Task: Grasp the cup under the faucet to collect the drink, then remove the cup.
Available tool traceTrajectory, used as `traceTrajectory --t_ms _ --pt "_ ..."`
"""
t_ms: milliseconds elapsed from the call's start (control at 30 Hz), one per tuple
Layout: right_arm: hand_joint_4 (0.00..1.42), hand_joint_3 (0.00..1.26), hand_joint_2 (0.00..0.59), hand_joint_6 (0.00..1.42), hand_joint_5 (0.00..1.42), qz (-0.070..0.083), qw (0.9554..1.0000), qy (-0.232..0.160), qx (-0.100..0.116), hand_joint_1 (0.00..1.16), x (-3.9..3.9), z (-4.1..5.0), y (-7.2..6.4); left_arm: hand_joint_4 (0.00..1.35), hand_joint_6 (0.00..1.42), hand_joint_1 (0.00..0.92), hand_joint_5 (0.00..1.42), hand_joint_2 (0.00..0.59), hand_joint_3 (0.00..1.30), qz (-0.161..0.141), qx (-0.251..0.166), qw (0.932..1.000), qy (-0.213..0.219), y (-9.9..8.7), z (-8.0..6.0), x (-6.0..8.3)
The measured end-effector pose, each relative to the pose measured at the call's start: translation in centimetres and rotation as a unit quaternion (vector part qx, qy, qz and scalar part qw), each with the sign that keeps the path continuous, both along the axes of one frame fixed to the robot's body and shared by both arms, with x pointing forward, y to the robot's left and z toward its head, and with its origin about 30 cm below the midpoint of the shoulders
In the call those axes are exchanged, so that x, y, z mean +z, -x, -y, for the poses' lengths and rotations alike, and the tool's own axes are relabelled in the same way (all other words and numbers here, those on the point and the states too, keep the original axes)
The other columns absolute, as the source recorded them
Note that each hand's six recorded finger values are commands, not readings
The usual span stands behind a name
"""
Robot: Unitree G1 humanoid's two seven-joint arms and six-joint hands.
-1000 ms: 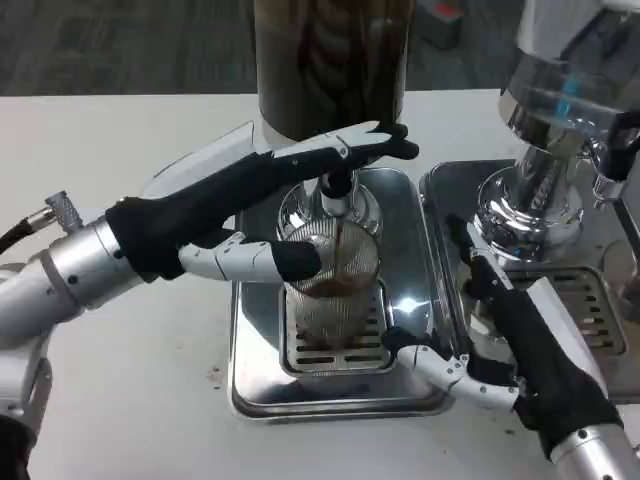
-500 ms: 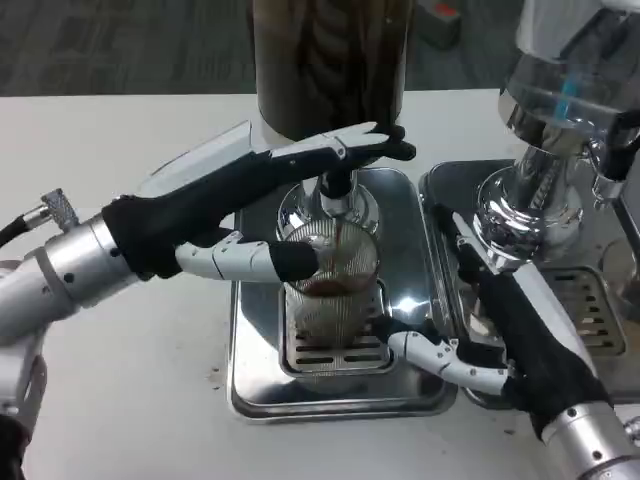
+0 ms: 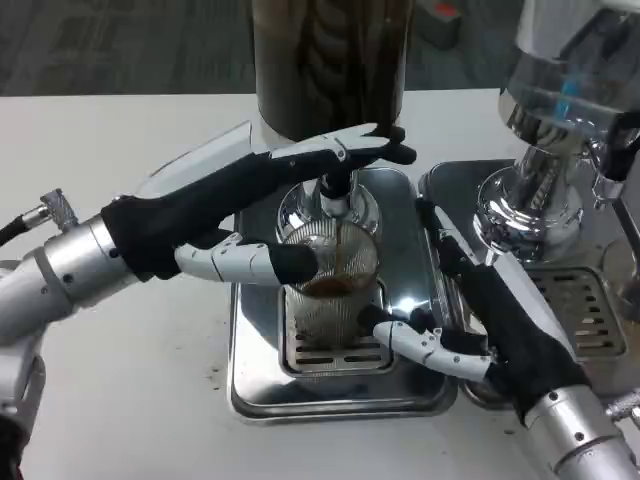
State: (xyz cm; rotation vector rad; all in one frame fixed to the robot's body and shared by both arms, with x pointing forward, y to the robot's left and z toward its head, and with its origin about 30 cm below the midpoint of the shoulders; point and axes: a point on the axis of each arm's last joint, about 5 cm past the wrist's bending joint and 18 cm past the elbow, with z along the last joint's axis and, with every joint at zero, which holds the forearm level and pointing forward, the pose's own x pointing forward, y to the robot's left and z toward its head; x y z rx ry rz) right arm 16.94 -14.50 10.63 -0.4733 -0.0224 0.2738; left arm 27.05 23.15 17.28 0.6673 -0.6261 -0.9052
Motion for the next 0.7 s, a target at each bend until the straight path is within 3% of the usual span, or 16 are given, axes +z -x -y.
traceTrajectory --t_ms 700 --pt "0.0 0.0 0.213 0.03 0.0 -0.011 0.9999 -0.005 0.011 0.68 -0.31 -0.3 -0.89 0.08 0.15 0.0 0.09 0.091 0.18 0.0 0.0 1.0 0.0 0.0 -0.03 0.01"
